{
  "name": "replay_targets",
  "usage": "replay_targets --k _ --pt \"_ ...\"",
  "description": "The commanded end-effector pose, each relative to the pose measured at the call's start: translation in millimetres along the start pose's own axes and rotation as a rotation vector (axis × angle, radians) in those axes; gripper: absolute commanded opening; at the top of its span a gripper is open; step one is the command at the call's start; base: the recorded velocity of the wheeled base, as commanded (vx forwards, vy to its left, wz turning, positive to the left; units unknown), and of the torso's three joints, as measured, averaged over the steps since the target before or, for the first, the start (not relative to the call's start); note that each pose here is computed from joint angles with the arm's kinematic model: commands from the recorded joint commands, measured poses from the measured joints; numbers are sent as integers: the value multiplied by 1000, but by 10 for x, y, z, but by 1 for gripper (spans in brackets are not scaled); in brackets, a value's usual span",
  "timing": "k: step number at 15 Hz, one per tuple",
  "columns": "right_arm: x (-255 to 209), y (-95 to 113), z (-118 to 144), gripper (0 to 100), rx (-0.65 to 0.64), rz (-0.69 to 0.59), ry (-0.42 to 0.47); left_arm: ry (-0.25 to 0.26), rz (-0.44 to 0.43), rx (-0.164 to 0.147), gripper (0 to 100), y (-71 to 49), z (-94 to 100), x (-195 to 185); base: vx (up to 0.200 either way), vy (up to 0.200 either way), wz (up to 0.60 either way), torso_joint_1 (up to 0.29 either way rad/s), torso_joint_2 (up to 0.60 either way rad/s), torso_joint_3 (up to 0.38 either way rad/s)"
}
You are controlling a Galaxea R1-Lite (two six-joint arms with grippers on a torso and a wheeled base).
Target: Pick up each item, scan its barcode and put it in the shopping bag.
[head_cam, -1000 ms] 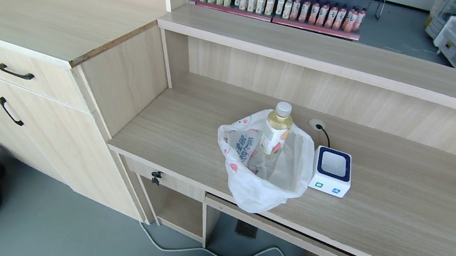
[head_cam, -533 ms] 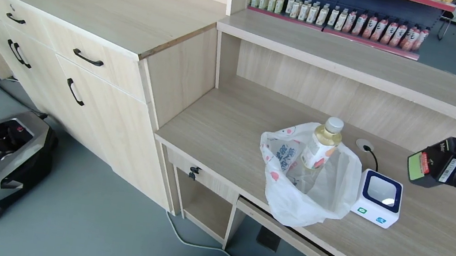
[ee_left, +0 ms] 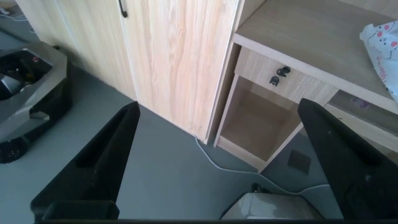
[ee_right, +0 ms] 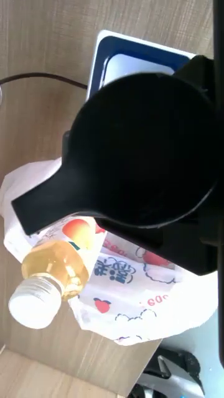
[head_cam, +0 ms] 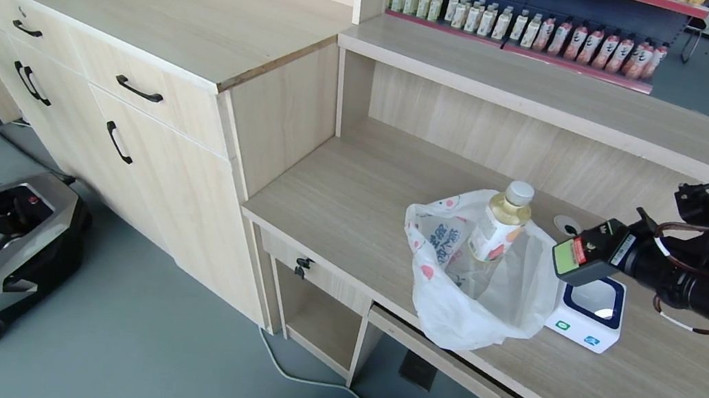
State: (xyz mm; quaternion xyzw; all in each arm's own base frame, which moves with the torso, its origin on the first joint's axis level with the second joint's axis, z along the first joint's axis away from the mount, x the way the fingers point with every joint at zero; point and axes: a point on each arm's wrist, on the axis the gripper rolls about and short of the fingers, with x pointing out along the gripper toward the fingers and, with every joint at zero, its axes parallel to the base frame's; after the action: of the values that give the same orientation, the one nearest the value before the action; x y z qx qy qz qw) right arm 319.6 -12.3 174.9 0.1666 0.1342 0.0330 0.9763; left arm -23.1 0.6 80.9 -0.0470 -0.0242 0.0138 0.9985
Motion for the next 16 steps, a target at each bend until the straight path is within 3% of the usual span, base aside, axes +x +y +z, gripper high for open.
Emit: replay_targets --k 1,16 --pt "205 -85 -60 0 6 -16 29 -1 1 0 100 0 0 0 0 0 0 0 0 0" --pt "344 -125 -148 0 -24 9 49 -1 1 0 100 0 0 0 0 0 0 0 0 0"
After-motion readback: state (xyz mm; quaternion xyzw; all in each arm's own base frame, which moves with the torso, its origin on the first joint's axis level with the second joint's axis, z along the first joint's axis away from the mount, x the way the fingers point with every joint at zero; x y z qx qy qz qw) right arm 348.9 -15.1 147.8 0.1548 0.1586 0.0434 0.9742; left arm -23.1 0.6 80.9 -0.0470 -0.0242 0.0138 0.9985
